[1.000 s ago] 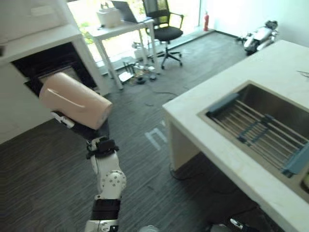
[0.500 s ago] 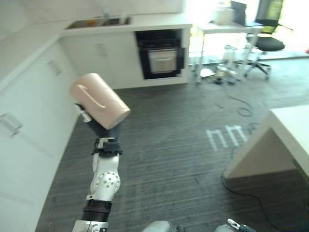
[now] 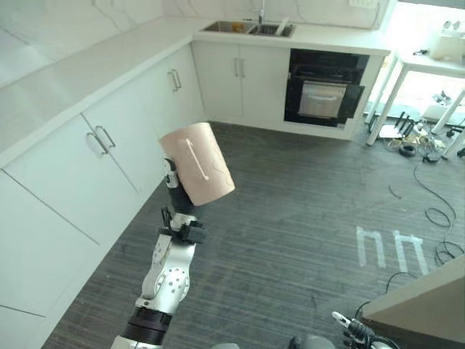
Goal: Place the dishes in the dishwasher.
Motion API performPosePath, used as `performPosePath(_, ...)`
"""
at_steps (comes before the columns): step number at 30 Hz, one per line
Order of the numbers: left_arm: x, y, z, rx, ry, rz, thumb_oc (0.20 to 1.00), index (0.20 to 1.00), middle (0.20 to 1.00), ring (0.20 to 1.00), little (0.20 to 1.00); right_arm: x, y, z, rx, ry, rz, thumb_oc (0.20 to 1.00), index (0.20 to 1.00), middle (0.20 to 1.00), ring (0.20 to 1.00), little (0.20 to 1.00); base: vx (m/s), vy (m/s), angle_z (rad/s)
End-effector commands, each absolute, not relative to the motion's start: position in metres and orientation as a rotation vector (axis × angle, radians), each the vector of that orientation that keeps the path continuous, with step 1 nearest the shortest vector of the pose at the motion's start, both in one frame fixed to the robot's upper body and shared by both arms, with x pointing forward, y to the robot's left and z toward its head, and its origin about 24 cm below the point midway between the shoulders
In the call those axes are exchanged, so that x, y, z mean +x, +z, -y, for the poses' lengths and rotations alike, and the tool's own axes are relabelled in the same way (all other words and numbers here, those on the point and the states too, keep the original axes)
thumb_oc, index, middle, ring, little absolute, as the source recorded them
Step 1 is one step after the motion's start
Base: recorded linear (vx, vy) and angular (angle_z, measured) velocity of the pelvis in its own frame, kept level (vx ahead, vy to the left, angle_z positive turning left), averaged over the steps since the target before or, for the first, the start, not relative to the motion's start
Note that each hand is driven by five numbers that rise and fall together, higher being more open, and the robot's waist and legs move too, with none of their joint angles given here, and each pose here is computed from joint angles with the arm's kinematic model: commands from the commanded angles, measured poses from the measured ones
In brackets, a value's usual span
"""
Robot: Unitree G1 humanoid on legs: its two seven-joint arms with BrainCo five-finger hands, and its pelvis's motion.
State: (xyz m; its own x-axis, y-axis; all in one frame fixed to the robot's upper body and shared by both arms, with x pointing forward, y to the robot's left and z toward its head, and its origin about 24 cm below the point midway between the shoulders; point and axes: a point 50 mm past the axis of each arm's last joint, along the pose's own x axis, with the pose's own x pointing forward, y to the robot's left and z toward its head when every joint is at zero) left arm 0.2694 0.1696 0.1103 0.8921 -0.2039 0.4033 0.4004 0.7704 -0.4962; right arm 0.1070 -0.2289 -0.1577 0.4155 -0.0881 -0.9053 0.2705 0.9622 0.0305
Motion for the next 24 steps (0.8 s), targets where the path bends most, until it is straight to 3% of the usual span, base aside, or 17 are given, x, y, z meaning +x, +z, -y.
performPosePath(1,0.264,0.148,-0.169,-0.501,-0.416,0.527,0.2,0.2,0.2,0.2,0.2,0.108,-0.153,0.247,0.236,-0.251,-1.112,1.0,1.0,1.0,1.0,1.0,0.12,0.008,0.08)
performPosePath(13,0.274,0.143,-0.165,-0.539,-0.436,0.485,0.2,0.2,0.2,0.2,0.2,0.068,-0.161,0.25,0.233,-0.229,-1.233,1.0,1.0,1.0,1.0,1.0,0.02,0.106,-0.1)
performPosePath(14,0.278,0.152,-0.172,-0.541,-0.315,0.517,0.2,0.2,0.2,0.2,0.2,0.073,-0.157,0.251,0.331,-0.225,-1.108,1.0,1.0,1.0,1.0,1.0,0.03,0.042,0.14)
performPosePath(20,0.283,0.155,-0.174,-0.581,-0.31,0.519,0.2,0.2,0.2,0.2,0.2,0.086,-0.155,0.243,0.325,-0.132,-1.082,1.0,1.0,1.0,1.0,1.0,0.05,-0.046,-0.01)
performPosePath(24,0.285,0.155,-0.164,-0.566,-0.352,0.496,0.2,0.2,0.2,0.2,0.2,0.101,-0.151,0.254,0.298,-0.199,-1.061,1.0,1.0,1.0,1.0,1.0,0.18,-0.028,0.12)
